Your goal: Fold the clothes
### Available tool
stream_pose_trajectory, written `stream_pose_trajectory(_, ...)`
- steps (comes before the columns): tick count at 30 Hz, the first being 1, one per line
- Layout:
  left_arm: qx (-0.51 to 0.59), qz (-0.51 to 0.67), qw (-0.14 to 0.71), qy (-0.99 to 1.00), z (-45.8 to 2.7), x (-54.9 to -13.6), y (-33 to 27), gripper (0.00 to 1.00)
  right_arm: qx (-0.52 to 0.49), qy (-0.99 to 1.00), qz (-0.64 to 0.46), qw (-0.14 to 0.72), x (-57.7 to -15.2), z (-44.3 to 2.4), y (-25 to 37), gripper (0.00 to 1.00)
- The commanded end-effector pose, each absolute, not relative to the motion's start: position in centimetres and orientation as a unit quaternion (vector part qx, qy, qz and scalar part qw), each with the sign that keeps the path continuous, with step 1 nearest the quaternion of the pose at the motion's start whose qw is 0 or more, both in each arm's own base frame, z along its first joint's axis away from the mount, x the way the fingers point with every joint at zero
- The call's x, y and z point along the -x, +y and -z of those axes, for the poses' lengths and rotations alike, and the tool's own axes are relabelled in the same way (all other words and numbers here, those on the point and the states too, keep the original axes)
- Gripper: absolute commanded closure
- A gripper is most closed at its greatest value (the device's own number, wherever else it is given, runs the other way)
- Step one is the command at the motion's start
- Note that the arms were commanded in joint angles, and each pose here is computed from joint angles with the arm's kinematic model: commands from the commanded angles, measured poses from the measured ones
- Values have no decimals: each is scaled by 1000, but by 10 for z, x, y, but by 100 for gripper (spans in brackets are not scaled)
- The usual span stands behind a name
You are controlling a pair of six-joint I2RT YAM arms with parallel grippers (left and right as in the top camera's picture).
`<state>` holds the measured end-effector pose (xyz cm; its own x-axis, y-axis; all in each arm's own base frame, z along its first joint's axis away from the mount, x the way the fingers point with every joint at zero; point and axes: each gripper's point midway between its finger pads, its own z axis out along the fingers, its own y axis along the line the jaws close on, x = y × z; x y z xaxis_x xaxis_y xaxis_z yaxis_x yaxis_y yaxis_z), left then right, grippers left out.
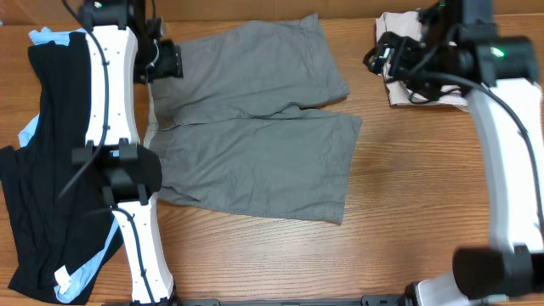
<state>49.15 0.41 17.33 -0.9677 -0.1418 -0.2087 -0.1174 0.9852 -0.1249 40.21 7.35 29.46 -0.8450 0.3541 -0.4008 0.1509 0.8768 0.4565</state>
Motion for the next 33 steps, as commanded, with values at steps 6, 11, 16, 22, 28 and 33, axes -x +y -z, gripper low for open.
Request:
stream_pose_trajectory(6,25,44,253,966,-312,-451,-20,28,-151,928,-193,280,-325,-354,62,0)
stream_pose_trajectory(11,9,36,303,952,-359,-420,-31,3,-155,936,-188,254,-288,-356,60,0)
stream_pose_trajectory(16,8,39,316,948,-382,-384,-34,0,-163,946,-172,220,-255,-350,64,0)
stream_pose_trajectory(22,46,15,259,965,-356,-348,-21,0,-220,940,-132,225,-228,-337,65,0)
stream_pose_trajectory(28,119,-39,211,969,-328,-315,2,0,-213,948,-142,190,-214,-293,95,0)
stream_pose_trajectory(33,139,-47,177,973,-299,-293,6,0,-239,952,-131,138,-209,-238,114,0)
